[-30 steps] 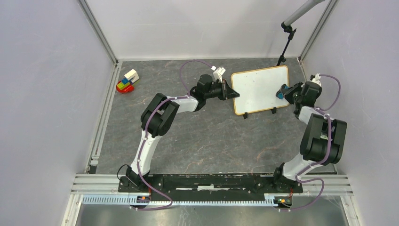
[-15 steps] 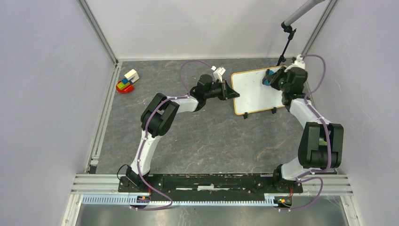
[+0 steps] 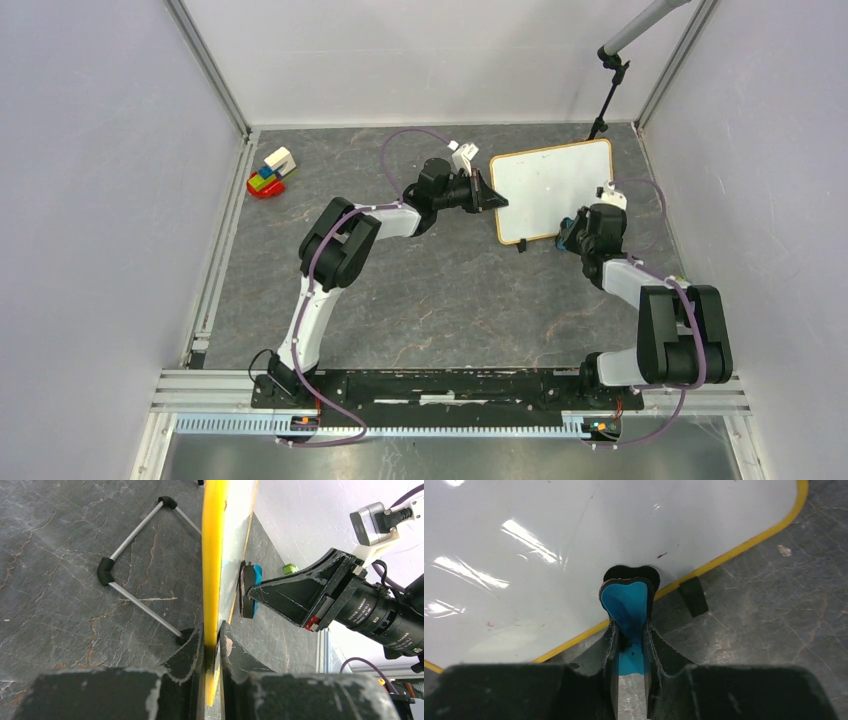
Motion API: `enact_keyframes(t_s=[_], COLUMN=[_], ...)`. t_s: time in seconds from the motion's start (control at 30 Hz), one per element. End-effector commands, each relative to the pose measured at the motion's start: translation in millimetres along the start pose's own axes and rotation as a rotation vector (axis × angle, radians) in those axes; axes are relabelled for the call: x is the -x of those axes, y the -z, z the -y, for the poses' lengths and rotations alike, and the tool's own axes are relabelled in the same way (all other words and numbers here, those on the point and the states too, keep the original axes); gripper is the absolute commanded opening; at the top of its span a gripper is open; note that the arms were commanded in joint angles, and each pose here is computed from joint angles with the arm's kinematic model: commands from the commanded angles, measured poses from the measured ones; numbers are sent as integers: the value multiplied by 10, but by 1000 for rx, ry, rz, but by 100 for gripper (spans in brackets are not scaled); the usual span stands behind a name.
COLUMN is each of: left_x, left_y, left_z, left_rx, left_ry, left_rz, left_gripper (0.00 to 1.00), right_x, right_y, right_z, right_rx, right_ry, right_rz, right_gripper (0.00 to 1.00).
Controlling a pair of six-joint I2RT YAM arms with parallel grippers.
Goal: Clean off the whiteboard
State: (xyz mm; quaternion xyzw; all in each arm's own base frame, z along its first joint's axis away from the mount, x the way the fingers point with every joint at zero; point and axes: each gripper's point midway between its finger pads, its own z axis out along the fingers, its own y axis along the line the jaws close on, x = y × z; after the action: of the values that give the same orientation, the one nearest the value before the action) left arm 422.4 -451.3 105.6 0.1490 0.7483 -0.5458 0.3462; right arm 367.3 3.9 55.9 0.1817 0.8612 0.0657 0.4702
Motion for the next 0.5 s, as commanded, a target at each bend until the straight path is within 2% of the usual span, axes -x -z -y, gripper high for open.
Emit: enact_keyframes(t_s=[0.0,0.27,0.4,0.47], left_x=[-39,-37,-36,-38], left_y=[24,30,33,33], left_z=[-193,-196,-189,-190], left_rx=[63,65,64,64], left_ry=[-8,-10,-11,-12], left_rz=[-7,-8,-9,-10], left_gripper=[2,2,2,2], right_x=[185,259,207,171], right_y=[76,204,128,49], right_z=[-116,-1151,-1241,-1110], right_rx=[-3,212,237,166], right_ry=[76,318,291,243], right_rz=[74,169,191,196], right_gripper=[1,1,1,0])
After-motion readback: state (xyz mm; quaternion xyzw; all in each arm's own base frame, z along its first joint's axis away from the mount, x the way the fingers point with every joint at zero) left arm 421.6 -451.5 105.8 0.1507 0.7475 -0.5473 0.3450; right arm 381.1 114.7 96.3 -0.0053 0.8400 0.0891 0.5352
